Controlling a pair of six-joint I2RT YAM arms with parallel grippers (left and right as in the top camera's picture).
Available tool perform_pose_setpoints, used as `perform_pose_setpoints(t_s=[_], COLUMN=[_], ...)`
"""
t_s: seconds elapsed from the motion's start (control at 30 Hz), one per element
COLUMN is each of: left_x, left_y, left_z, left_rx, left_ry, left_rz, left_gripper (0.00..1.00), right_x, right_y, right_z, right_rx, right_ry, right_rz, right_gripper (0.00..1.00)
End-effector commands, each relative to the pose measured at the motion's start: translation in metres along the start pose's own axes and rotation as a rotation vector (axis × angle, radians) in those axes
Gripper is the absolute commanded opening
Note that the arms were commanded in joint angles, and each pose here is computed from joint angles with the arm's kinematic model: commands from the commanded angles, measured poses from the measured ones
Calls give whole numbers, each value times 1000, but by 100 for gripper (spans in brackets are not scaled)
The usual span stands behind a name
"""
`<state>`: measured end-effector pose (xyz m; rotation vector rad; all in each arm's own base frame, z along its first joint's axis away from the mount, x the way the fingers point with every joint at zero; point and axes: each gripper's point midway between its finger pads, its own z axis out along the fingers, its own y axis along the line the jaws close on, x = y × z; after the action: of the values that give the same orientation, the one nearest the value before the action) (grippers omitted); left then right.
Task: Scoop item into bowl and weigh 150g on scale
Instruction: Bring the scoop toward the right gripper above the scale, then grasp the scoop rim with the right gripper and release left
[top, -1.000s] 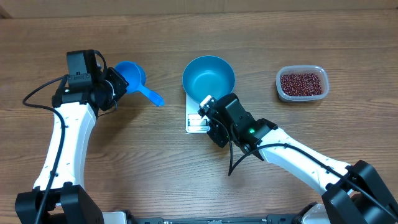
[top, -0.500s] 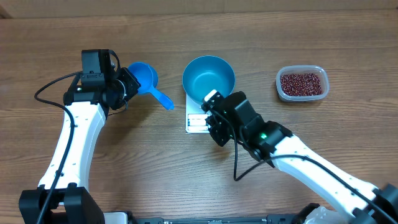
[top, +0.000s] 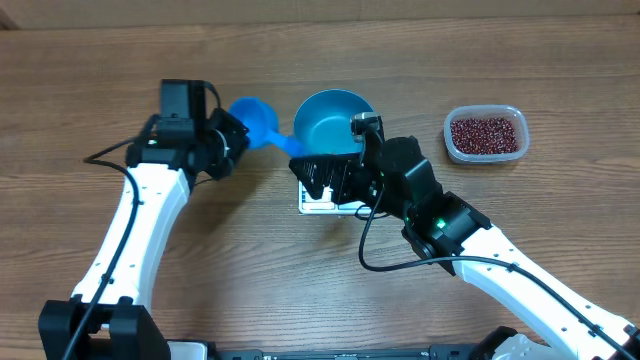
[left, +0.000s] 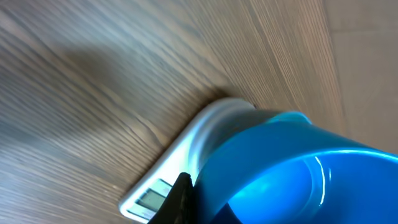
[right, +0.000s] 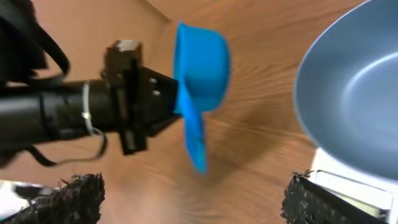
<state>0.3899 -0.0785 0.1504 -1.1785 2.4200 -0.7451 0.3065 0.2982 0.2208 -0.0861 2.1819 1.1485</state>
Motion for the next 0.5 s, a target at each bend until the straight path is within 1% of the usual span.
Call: perform_pose_setpoints(t_s=[0.0, 0.03, 0.33, 0.47], left_x=[14, 18, 46, 54], left_y=[-13, -15, -20, -12], left_z=[-3, -2, 1, 1], left_rx=[30, 30, 22, -12], left_ry=[29, 38, 102, 122], left_rz=[-99, -89, -53, -44], left_gripper=[4, 4, 4, 4], right_x=[-16, -20, -17, -15], right_y=[21, 21, 7, -6], right_z=[-7, -7, 1, 6], right_rx=[-79, -75, -25, 25], right_ry=[-41, -58, -59, -66], right_rz=[151, 150, 161, 159], right_gripper=[77, 72, 70, 58])
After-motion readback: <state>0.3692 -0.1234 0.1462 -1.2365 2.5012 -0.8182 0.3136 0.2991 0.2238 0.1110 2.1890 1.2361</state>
